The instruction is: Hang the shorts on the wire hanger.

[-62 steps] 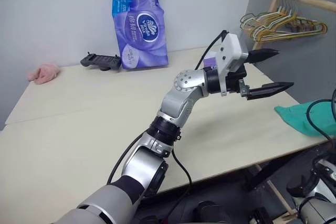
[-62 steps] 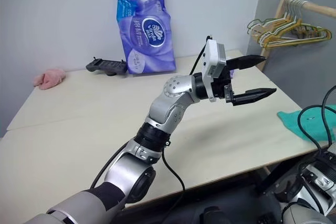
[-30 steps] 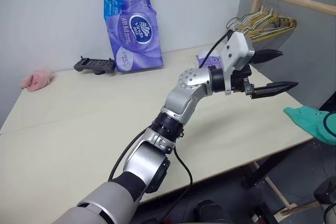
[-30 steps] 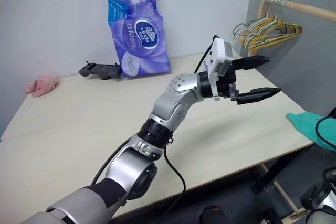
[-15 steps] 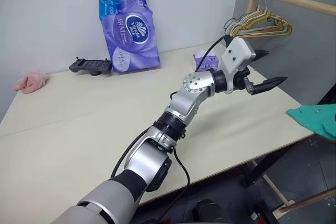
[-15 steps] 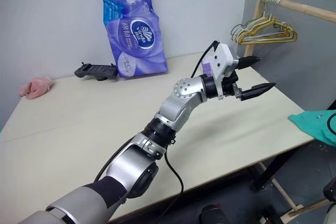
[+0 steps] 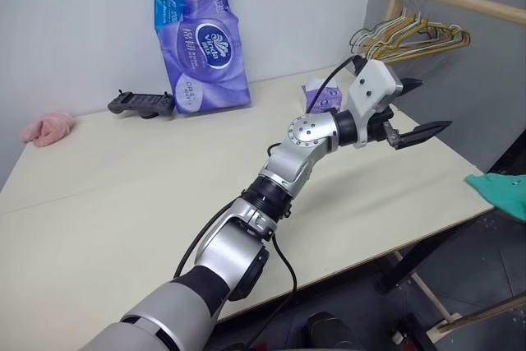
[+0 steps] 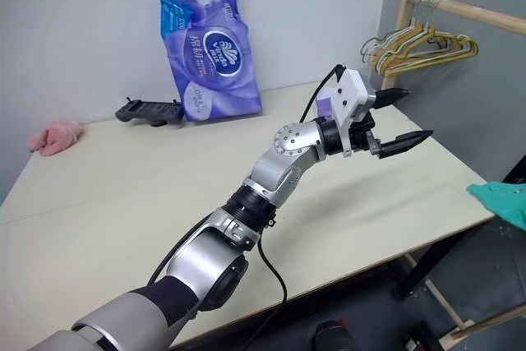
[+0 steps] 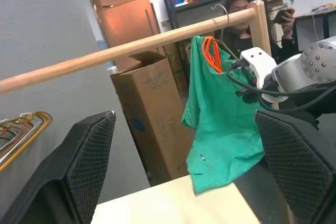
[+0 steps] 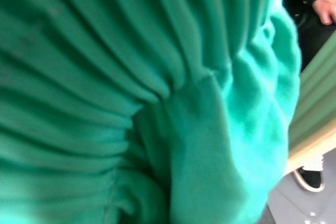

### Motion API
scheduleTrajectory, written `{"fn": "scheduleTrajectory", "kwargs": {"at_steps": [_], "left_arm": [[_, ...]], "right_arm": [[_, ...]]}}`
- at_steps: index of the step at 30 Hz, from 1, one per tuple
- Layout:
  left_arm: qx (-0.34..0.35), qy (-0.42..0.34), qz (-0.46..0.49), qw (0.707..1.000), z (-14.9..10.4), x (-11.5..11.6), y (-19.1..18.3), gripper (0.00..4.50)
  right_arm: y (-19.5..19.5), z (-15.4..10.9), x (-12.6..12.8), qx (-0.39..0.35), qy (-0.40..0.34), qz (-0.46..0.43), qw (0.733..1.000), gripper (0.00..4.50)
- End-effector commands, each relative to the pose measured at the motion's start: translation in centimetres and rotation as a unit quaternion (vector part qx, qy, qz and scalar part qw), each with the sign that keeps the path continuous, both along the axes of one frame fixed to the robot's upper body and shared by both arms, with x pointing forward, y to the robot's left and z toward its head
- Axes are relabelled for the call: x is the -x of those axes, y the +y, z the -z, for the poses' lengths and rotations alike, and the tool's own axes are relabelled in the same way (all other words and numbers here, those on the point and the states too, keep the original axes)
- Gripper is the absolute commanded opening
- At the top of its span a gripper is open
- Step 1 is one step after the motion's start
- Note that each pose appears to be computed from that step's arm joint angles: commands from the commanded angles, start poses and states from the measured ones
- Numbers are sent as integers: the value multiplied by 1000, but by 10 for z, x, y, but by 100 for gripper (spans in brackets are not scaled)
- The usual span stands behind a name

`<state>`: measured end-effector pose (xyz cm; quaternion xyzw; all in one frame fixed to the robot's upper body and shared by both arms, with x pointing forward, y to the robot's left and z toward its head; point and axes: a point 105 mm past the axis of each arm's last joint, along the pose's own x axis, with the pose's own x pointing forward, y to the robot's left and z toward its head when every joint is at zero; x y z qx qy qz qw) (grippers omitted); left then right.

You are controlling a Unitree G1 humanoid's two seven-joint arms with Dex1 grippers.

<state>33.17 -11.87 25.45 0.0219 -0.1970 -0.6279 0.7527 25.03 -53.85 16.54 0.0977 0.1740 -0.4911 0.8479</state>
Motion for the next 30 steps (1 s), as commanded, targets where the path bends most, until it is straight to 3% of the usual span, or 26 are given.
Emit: {"fn": "scheduleTrajectory", "kwargs": {"at_steps": [1, 5, 10, 18, 19, 30], "left_arm": [[57, -13, 91, 994, -31, 49, -40, 449], [72, -17, 105, 992, -35, 54, -38, 449], [78, -13, 117, 990, -38, 57, -36, 450], [74, -16, 129, 989, -37, 61, -36, 450], [74, -16, 129, 989, -37, 61, -36, 450], [74, -18, 130, 989, -38, 62, -34, 450]], "right_arm": [[-6, -22, 1, 30, -26, 0, 999, 0], [-5, -21, -1, 29, -29, -8, 999, 0], [-4, -19, -3, 23, -30, -13, 999, 142], [-5, -18, -1, 30, -19, -13, 999, 431], [-5, -18, -1, 31, -18, -13, 999, 449], [-7, -17, 3, 32, -13, -7, 999, 449]]}}
